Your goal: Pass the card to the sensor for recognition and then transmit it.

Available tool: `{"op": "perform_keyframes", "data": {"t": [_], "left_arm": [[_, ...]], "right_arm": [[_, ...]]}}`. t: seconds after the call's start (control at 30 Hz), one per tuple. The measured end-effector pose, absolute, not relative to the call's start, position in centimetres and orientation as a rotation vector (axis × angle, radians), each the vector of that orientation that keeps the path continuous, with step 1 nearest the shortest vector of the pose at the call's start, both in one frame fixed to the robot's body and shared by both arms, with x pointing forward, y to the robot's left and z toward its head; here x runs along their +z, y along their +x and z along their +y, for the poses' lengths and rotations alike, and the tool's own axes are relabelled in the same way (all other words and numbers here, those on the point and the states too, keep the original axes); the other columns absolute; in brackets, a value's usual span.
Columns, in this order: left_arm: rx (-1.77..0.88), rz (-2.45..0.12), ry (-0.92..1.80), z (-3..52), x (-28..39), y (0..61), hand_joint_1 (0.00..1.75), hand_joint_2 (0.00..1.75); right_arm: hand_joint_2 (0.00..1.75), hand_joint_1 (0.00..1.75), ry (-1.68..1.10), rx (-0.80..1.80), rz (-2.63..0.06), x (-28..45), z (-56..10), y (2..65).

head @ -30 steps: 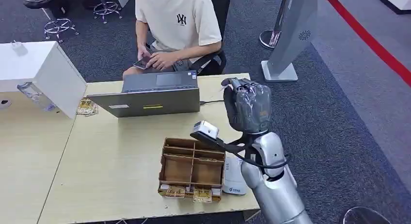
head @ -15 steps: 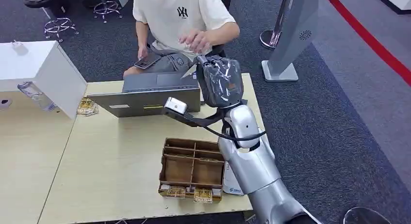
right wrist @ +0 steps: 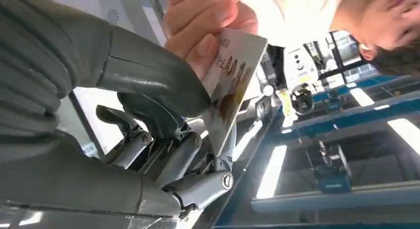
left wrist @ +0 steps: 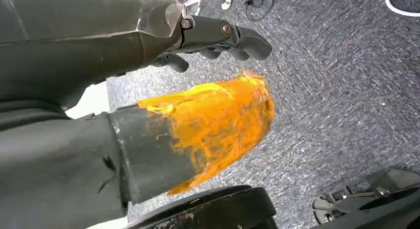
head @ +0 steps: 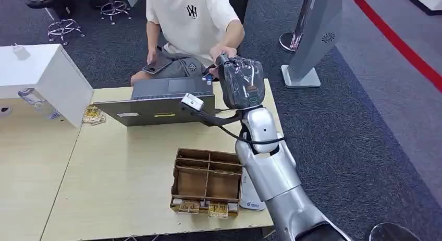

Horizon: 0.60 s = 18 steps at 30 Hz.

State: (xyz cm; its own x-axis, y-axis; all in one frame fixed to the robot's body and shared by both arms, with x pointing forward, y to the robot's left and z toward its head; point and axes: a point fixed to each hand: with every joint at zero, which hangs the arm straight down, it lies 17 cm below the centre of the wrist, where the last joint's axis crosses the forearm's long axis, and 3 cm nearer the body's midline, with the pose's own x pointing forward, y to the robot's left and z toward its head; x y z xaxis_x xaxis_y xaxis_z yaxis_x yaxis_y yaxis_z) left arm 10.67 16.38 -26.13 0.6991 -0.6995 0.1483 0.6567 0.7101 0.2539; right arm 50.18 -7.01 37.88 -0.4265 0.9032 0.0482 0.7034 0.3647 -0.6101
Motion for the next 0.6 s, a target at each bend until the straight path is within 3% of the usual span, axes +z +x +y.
{"op": "perform_keyframes", "data": {"t": [0.3, 0.6], "left_arm": [[-0.771, -0.242, 0.191, 16.4, -26.1, 10.8, 0.00, 0.00], [-0.747, -0.239, 0.198, 16.5, -26.1, 10.6, 0.00, 0.00]], "right_arm": [[1.75, 0.00, -1.397, 0.715, -2.218, 36.9, -8.1, 50.5], [1.75, 0.00, -1.254, 0.568, -2.411, 38.3, -9.4, 46.1]]}}
